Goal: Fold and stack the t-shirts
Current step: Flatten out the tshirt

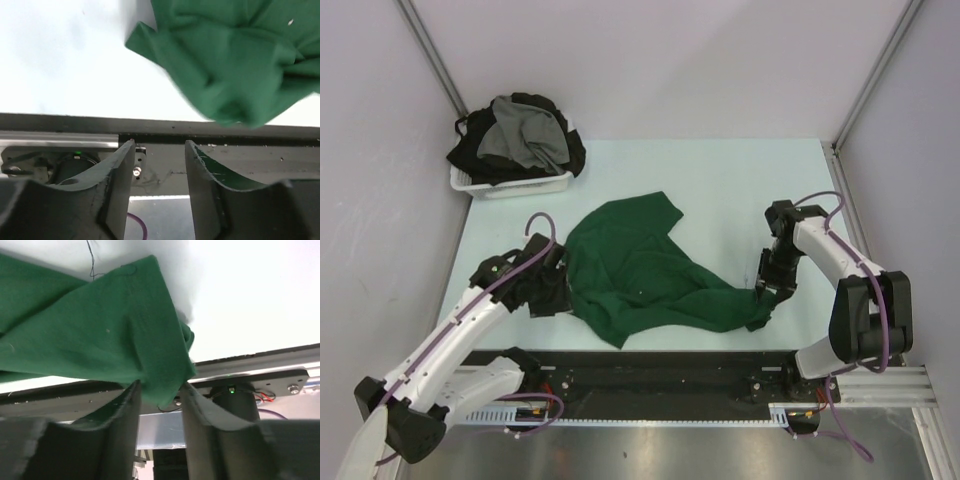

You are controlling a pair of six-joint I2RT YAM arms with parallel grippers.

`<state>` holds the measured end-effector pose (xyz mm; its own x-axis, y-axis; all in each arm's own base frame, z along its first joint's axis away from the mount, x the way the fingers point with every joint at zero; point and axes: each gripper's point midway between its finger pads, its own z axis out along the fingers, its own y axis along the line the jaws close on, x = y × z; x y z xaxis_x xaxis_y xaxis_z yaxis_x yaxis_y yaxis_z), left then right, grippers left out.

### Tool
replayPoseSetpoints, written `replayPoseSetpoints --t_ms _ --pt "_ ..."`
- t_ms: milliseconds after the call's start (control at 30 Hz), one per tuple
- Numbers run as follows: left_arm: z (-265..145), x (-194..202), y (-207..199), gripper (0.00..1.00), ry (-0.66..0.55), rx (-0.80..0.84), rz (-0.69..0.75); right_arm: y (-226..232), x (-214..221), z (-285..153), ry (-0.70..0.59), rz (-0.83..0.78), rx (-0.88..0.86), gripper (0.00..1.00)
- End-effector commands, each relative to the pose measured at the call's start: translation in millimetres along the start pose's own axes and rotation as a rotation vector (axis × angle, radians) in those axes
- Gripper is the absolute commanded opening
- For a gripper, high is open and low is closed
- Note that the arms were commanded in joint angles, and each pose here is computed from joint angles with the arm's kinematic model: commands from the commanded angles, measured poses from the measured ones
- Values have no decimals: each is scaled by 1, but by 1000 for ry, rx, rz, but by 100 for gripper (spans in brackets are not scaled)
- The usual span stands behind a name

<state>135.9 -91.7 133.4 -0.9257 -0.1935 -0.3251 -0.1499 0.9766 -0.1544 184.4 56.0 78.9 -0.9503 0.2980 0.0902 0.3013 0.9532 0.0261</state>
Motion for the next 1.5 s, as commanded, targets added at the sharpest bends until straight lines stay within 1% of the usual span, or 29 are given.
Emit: replayPoseSetpoints --t_ms 0,33,67,100,133,167,200,233,333,367,400,500,567,600,633,700,767,800,867,933,967,1033,1067,1200,1400,1467 --pt "-15 -35 -6 52 -149 16 26 2 -24 -22 -95 -8 12 48" --pt "-19 -42 -8 52 -178 18 26 3 -30 -26 -108 -8 18 54" --pt "-20 -50 -7 53 -205 7 30 6 -35 -31 -125 -14 10 57" --pt "-22 -59 -11 54 -238 17 36 7 -49 -44 -188 -19 24 58" --pt "-27 -67 -15 54 -268 24 37 9 -56 -52 -216 -20 22 62" --pt "-26 -73 -17 54 -279 18 43 12 -64 -57 -244 -22 19 64" --pt "-27 -86 -21 55 -324 21 46 20 -77 -72 -302 -39 -2 64" --pt "-30 -94 -25 55 -348 23 45 29 -88 -77 -345 -49 -27 65" --pt "-28 -119 -36 54 -411 18 43 59 -115 -95 -443 -84 -115 65" --pt "-23 -128 -43 54 -420 19 42 68 -121 -91 -442 -93 -129 64" --pt "-26 -136 -47 54 -441 23 37 83 -131 -94 -482 -115 -159 63" --pt "-29 -158 -64 53 -478 46 23 115 -142 -78 -458 -162 -212 61" --pt "-33 -170 -72 53 -500 56 27 140 -153 -75 -493 -217 -247 60" --pt "-38 -178 -77 53 -515 59 24 146 -158 -60 -469 -227 -236 60" --pt "-43 -184 -79 53 -533 61 21 159 -165 -62 -491 -248 -257 60" --pt "-53 -195 -86 53 -561 76 18 173 -173 -42 -460 -265 -261 59" --pt "-58 -199 -88 53 -570 78 19 190 -181 -42 -471 -288 -282 58" --pt "-65 -202 -89 53 -584 87 18 197 -186 -33 -465 -294 -280 58" --pt "-71 -203 -88 53 -597 87 19 215 -192 -40 -496 -319 -309 58" --pt "-75 -202 -85 53 -610 91 16 227 -196 -36 -504 -333 -318 58" --pt "-76 -202 -85 53 -612 92 17 237 -200 -42 -527 -348 -328 58" --pt "-78 -198 -82 53 -613 93 16 245 -203 -33 -515 -358 -327 57" --pt "-77 -197 -81 53 -610 90 15 252 -205 -37 -525 -365 -336 57" --pt "-74 -192 -76 54 -600 76 19 267 -204 -27 -523 -392 -348 56" --pt "-79 -191 -80 53 -608 108 24 275 -196 -4 -502 -430 -336 55" --pt "-81 -192 -82 53 -614 124 38 278 -198 -3 -526 -446 -337 55"
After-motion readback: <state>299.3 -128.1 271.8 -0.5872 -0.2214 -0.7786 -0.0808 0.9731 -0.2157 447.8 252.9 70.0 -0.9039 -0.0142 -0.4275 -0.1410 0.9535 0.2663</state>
